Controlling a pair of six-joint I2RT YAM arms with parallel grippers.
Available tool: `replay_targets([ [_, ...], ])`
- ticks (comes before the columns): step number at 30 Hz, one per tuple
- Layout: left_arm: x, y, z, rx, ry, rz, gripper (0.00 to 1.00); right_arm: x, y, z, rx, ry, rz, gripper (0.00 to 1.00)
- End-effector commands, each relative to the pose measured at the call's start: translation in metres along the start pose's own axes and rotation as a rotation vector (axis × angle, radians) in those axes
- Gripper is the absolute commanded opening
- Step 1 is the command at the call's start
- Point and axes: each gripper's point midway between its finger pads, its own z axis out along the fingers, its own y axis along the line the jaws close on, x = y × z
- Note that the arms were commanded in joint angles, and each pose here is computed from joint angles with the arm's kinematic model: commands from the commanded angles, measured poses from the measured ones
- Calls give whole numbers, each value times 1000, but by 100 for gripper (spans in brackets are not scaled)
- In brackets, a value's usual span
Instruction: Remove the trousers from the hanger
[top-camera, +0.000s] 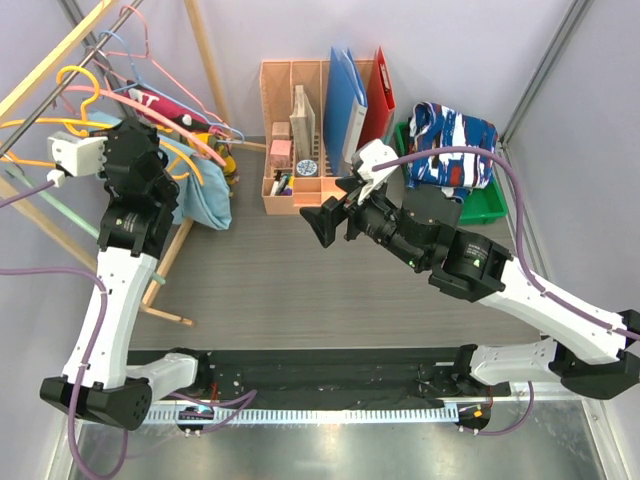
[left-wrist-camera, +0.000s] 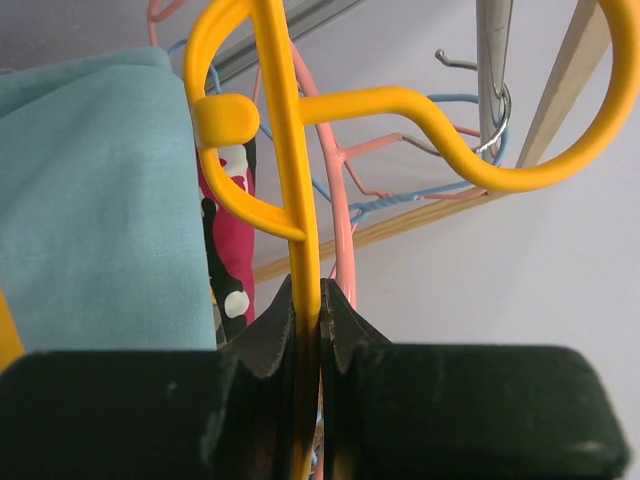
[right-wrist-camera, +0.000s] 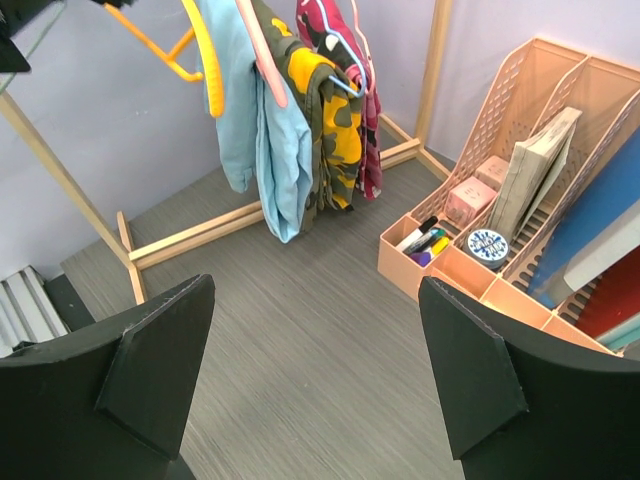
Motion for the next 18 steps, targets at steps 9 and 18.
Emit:
replay_targets([
  [9, -38, 10, 9, -27, -64, -152, 0, -6, -1, 3, 6, -26, -5, 89],
  [18, -24, 27, -15, 23, 62, -207, 14, 9, 6, 10, -13, 10, 5, 89],
])
